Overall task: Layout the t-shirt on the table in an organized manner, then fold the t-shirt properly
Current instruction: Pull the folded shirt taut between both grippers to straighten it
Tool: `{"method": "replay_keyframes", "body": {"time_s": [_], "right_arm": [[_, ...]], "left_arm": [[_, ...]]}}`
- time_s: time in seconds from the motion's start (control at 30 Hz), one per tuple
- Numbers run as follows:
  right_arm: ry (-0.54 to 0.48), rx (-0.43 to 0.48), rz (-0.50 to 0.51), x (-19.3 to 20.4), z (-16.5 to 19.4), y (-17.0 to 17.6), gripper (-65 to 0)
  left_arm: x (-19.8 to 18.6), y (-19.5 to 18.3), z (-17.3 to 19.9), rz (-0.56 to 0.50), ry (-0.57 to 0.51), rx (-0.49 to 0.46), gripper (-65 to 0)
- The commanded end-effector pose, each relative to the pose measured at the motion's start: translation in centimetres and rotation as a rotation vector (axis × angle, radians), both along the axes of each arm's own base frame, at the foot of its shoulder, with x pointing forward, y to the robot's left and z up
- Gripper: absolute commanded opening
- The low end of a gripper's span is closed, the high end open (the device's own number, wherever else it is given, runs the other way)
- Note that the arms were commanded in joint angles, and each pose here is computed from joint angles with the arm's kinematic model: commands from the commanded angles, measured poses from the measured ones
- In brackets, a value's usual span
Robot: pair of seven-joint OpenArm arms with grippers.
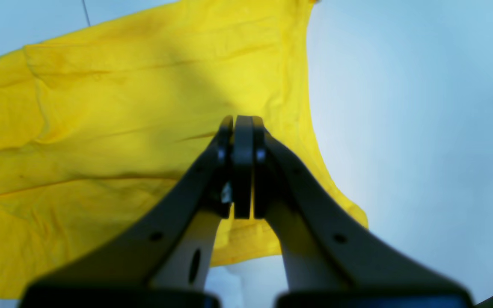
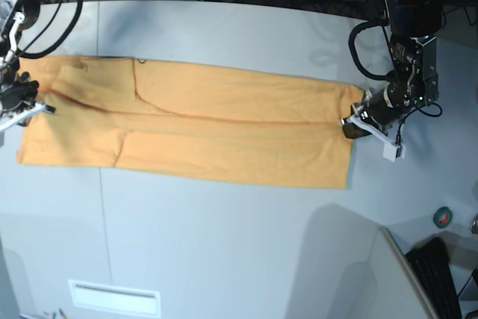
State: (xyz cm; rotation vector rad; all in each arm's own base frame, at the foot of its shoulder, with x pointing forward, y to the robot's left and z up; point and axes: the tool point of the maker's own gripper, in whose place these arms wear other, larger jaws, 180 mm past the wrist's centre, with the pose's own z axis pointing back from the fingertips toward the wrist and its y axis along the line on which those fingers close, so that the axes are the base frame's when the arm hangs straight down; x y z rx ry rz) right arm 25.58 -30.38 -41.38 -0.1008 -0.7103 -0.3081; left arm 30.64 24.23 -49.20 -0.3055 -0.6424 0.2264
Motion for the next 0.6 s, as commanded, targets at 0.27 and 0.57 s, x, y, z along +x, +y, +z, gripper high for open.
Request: {"method": "replay_keyframes", "body": {"time_s": [0.27,0.57], "right_arm": [[-0.046,-0.027,0.002,0.9,1.3,-0.7,-65.0],[-0.033,-0.027,0.003,0.4,1.0,-0.7,-65.0]], "left_arm": [[2.6,4.0,3.0,0.020,-0.096,0.098,-65.0],[3.3,8.4,8.5,-0.025,-0.220,0.259,-65.0]]}}
